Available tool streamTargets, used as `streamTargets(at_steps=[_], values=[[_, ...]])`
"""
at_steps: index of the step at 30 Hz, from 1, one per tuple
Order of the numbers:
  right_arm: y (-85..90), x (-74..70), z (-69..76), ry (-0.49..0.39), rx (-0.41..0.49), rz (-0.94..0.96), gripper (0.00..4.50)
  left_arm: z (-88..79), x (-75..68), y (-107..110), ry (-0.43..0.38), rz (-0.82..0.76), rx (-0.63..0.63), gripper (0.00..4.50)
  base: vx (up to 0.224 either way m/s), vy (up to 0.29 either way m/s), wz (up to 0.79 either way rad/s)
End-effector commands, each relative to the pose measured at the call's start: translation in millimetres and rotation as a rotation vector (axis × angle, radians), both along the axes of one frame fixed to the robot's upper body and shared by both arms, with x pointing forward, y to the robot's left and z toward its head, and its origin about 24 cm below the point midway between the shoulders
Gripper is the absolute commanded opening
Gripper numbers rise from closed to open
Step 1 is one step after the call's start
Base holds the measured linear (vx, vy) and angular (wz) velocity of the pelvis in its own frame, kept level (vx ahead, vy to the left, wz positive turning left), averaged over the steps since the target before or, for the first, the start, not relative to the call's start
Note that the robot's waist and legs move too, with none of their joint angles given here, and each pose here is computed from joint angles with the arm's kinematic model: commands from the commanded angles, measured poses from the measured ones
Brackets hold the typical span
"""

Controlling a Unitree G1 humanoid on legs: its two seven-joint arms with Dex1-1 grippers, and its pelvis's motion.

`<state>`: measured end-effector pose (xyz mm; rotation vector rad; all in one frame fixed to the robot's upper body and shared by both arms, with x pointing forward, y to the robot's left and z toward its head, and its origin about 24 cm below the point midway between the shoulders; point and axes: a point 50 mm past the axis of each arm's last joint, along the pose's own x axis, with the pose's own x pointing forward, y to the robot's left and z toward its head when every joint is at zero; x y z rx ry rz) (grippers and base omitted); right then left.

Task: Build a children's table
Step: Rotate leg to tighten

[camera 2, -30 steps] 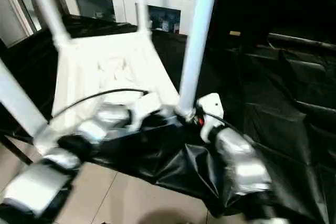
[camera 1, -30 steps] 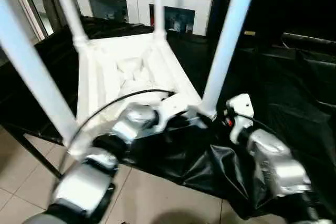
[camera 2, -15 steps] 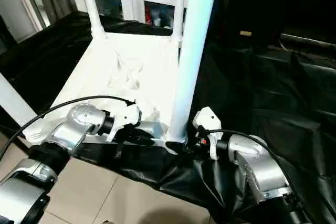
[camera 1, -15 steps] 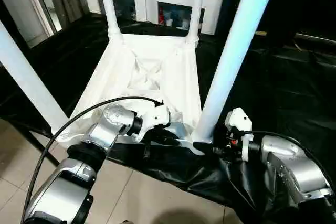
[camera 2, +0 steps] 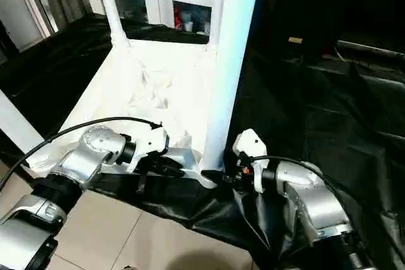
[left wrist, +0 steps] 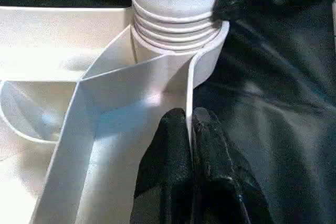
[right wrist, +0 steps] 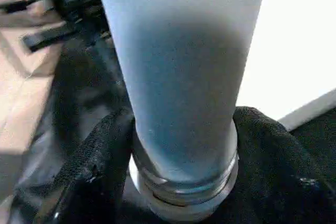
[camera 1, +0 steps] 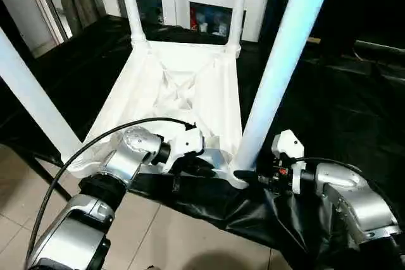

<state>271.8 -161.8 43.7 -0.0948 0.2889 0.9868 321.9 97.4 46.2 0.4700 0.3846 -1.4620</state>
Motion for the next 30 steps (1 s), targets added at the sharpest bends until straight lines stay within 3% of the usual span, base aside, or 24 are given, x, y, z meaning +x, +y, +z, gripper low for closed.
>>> streamTargets(at_steps=[1,4,8,12,17,18,21,23,26,30], values=[[6.8,3.0,-9.3,-0.005,0.02,-0.13,2.63,-3.2,10.3,-11.3,-0.03,0.167,-0.032,0.0,0.0,0.0,0.0],[15.7,8.2,-18.5,0.004,0.033,-0.324,2.63,-2.2,19.7,-29.6,-0.043,0.287,-0.039,0.0,0.0,0.0,0.0],[31.0,18.9,-20.0,0.023,0.049,-0.529,2.63,0.5,26.2,-52.4,-0.062,0.378,-0.035,0.0,0.0,0.0,0.0],[40.6,23.0,-20.1,0.004,0.013,-0.553,2.63,1.0,28.0,-62.0,-0.062,0.42,-0.03,0.0,0.0,0.0,0.0],[59.0,24.8,-11.7,-0.025,0.091,-0.471,2.63,3.2,28.5,-69.4,-0.062,0.401,-0.033,0.0,0.0,0.0,0.0],[55.0,25.5,-5.3,-0.033,0.136,-0.444,2.98,4.0,28.5,-66.3,-0.067,0.377,-0.039,0.0,0.0,0.0,0.0],[44.7,25.8,2.1,-0.033,0.172,-0.392,3.35,4.7,27.2,-59.3,-0.071,0.325,-0.044,0.0,0.0,0.0,0.0],[37.3,21.8,4.6,-0.031,0.145,-0.288,3.38,4.8,24.2,-52.2,-0.047,0.267,-0.056,0.0,0.0,0.0,0.0],[26.2,13.2,4.9,-0.019,0.086,-0.149,3.8,3.2,14.4,-40.5,0.003,0.126,-0.069,0.0,0.0,0.0,0.0],[7.5,0.3,6.0,0.023,0.033,0.012,3.8,1.0,1.6,-18.0,0.042,-0.02,-0.061,0.0,0.0,0.0,0.0]])
